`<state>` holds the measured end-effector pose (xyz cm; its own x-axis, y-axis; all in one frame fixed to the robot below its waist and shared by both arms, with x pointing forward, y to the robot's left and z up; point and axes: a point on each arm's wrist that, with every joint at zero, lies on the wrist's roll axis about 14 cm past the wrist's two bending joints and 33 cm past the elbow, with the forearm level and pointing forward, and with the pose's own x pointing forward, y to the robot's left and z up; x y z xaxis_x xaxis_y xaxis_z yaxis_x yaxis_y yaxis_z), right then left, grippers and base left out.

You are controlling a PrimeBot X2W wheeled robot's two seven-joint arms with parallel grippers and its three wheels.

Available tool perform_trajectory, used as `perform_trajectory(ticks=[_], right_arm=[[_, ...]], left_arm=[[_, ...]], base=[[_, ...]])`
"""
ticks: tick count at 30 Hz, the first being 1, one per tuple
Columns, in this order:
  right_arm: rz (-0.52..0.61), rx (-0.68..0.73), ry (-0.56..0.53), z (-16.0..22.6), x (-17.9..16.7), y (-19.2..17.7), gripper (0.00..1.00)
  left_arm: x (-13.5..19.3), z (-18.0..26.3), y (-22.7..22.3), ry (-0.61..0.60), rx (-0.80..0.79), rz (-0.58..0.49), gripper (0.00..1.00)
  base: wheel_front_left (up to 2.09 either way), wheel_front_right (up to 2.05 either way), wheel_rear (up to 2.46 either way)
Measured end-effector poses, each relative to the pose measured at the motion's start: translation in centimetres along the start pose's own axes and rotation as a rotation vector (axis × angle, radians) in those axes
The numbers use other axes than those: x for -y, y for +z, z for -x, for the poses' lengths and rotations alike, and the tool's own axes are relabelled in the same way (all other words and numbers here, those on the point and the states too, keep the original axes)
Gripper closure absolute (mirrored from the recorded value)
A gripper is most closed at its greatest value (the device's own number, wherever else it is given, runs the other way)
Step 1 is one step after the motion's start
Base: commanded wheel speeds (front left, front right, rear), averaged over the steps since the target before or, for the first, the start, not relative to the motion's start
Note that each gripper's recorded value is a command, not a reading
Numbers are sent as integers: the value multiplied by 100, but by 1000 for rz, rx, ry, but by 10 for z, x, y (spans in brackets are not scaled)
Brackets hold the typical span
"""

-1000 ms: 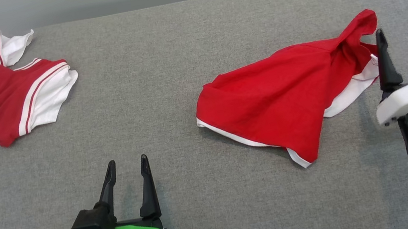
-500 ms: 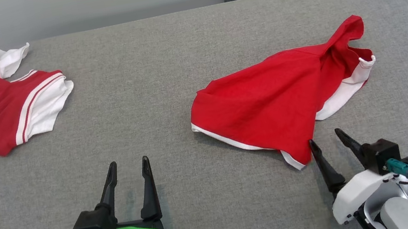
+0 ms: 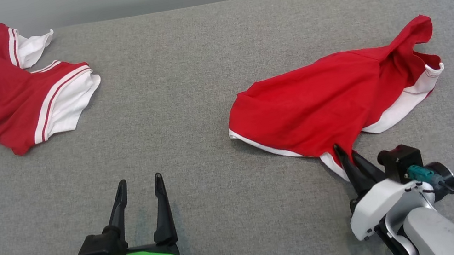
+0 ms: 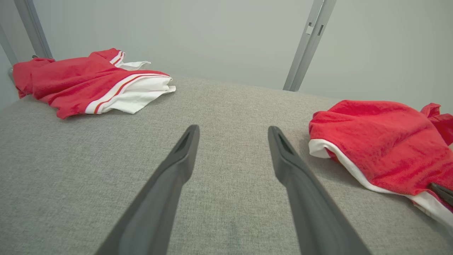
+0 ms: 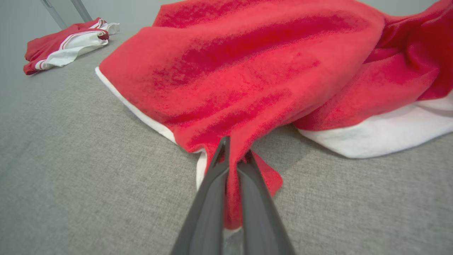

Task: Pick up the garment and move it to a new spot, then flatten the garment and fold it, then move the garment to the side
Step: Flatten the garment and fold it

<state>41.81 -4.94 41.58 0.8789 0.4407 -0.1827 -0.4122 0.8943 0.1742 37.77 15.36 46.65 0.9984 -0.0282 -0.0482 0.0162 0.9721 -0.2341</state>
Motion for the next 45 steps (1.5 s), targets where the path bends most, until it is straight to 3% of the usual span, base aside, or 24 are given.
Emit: perform_trajectory(ticks=[8,13,19,29,45], right_arm=[[60,220,-8,-3,10,73,100],[128,264,-30,-7,29,95,100],[192,259,-123,-20,76,111,100],[275,119,-290,-17,152,93,100],[288,-11,-412,16,193,55,100]], left_arm=[[2,-3,0,-4,3,1,0],[9,-5,-3,-24,-6,6,0],[5,-5,-2,-10,-5,16,0],[-12,-1,-2,45,-9,14,0],[3,-10,-9,-5,-24,16,0]], base=[[0,0,0],[0,0,0],[0,0,0],[0,0,0],[0,0,0]])
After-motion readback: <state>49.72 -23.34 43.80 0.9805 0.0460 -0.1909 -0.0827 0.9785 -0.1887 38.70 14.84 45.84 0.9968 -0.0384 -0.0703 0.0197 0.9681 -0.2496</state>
